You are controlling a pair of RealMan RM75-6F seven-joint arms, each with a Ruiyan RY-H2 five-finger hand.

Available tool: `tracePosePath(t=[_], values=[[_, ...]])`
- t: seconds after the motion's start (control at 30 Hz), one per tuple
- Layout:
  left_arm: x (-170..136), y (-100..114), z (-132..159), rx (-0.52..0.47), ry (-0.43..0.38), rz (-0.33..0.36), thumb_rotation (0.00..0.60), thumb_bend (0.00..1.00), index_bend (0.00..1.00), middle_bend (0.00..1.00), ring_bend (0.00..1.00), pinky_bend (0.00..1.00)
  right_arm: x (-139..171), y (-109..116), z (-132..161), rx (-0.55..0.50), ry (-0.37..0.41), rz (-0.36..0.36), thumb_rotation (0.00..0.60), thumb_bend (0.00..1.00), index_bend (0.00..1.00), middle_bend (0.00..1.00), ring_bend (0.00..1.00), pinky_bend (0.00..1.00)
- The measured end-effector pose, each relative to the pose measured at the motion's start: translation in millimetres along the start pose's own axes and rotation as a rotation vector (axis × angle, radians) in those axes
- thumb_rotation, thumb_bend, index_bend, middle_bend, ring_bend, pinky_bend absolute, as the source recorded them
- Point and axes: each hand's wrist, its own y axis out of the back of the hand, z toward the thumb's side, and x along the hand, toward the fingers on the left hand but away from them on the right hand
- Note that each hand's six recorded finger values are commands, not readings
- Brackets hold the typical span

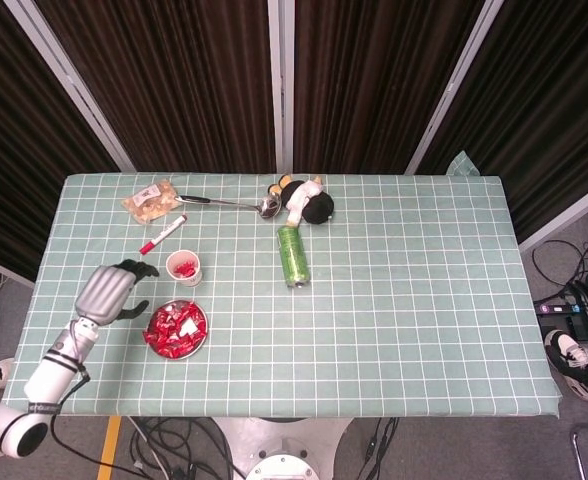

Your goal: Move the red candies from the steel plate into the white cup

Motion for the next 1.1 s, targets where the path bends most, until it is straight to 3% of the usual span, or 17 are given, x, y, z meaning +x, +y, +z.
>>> tracePosePath(t=[0.23, 0.6, 1.1], values=[[-24, -27, 9, 0.07, -0.024, -0.079, 0.6, 0.2, 0.41, 0.44, 0.33, 0.54, 0, 1, 2, -0.001, 0.007, -0.002, 0.6, 0.2, 0.02, 0.06, 0.0, 0.12], [-34, -58, 22, 0.128, -0.054, -0.173, 0.6, 0.2, 0.41, 0.44, 0.33, 0.54, 1, 0, 5, -0.006, 0.016, -0.001, 0.6, 0.2, 0.02, 0.06, 0.0, 0.12], [-17, -72, 18, 0.236, -0.087, -0.199, 0.6, 0.22, 0.42, 0.44, 0.33, 0.54, 3, 0, 4, -0.006, 0.012, -0.002, 0.6, 0.2, 0.02, 0.06, 0.0, 0.12]])
